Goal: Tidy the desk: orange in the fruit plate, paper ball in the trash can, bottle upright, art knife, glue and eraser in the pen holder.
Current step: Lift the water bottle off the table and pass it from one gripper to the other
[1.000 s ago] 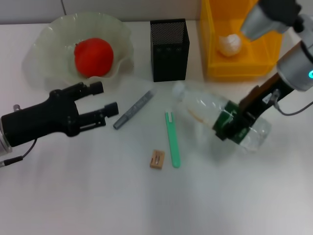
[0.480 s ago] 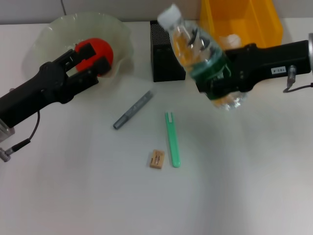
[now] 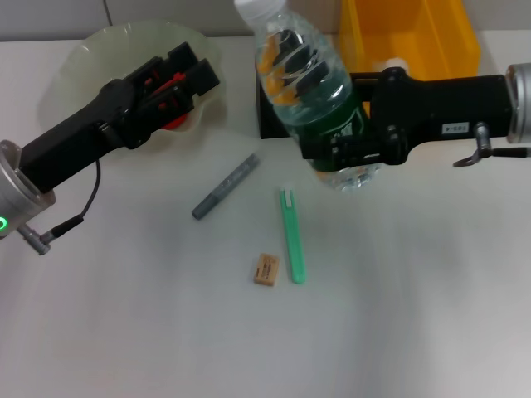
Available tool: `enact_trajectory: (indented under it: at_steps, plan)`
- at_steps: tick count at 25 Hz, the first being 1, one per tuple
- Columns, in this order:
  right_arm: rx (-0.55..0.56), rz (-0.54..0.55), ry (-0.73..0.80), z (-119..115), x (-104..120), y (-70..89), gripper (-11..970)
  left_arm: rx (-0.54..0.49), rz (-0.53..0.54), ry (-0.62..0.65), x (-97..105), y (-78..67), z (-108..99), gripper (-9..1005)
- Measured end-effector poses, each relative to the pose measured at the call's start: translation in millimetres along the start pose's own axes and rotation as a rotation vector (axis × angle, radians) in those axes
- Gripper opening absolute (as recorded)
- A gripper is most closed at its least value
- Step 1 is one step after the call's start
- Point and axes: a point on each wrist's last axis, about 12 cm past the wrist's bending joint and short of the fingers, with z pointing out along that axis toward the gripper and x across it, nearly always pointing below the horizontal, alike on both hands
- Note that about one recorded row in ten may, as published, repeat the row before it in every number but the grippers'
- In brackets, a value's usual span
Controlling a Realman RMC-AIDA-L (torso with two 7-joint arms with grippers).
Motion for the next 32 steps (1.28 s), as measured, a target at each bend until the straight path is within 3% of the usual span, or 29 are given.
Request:
enact_trajectory:
  at_steps: [15,32]
  plan:
    - [-0.072,0.047,-0.019,24.0,9.6,0.9,767,0.068,0.005,-0.029,4.5,-4.7,20.0,798]
    - [-0.099,0.071,0.022,39.3,15.9,2.7,768,0.083,0.055,-0.034,7.2,-6.8,24.0,796]
